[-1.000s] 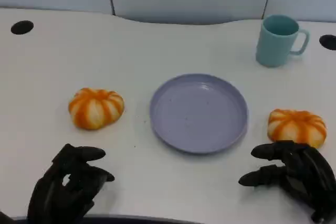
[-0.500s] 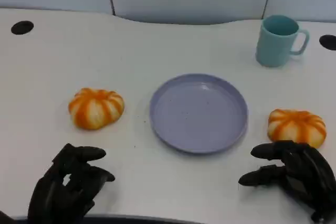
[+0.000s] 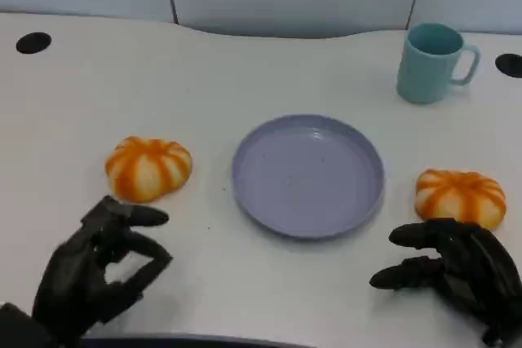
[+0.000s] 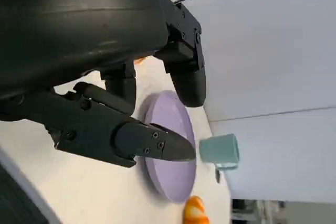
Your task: Grasp the bread from the table and place it into the plate.
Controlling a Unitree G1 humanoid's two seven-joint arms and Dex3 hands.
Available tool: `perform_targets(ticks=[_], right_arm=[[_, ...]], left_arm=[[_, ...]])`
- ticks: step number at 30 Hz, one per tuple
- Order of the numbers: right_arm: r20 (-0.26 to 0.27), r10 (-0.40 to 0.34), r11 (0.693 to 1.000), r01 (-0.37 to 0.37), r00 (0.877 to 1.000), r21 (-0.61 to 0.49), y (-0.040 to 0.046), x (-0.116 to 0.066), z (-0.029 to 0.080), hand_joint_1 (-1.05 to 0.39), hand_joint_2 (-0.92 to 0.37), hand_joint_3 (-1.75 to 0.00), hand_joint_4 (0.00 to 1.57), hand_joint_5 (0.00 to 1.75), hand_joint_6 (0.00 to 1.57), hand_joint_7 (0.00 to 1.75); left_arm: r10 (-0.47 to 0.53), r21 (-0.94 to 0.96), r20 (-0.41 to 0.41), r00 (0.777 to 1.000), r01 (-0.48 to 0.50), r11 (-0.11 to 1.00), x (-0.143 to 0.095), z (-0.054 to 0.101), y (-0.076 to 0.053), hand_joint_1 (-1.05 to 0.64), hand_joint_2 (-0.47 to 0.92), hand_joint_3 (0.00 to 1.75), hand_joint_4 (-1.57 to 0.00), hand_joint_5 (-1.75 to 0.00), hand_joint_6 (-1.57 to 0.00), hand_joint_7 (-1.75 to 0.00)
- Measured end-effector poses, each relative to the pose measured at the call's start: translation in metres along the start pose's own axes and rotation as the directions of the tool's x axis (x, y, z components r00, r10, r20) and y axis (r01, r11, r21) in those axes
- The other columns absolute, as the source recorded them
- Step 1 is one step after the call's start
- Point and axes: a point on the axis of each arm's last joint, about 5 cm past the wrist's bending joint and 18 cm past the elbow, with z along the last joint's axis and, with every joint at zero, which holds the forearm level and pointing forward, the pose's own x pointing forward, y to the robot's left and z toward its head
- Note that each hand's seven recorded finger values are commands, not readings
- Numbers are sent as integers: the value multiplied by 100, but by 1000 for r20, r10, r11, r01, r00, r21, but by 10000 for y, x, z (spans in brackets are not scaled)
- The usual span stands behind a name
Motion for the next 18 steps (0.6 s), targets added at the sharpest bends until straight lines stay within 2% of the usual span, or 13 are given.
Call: perform_targets(ticks=[1, 6, 10, 12, 15, 18], right_arm=[[0, -3, 1000, 3, 1000, -1, 2, 2, 0, -65, -92, -12, 150, 2, 138, 1], [1, -8, 1000, 8, 1000, -8, 8, 0, 1, -66, -92, -12, 151, 2, 138, 1], [7, -11, 1000, 11, 1000, -9, 16, -7, -5, -63, -92, -14, 151, 2, 138, 1], [8, -12, 1000, 12, 1000, -10, 26, -6, -11, -63, -92, -14, 151, 2, 139, 1], [9, -14, 1000, 14, 1000, -14, 40, -4, -14, -64, -92, -13, 151, 2, 138, 0], [10, -11, 1000, 11, 1000, -14, 45, -7, -18, -62, -92, -14, 149, 1, 137, 0]], left_arm=[[-10, 53, 15, 1000, 9, 999, 36, 56, 21, -41, 92, 10, -28, -136, -40, -81], [-58, 312, 51, 997, 39, 949, 168, 275, 114, -45, 92, 6, -27, -119, -48, -52], [-100, 515, 49, 994, 61, 855, 292, 441, 181, -55, 92, 8, -24, -110, -51, -23], [-120, 612, 43, 992, 69, 788, 360, 513, 213, -58, 92, 10, -22, -107, -50, -18], [-142, 712, 32, 989, 77, 698, 451, 581, 255, -63, 92, 9, -20, -70, -47, -5], [-166, 819, -16, 986, 108, 564, 572, 642, 284, -68, 92, 7, -23, -41, -41, -1]])
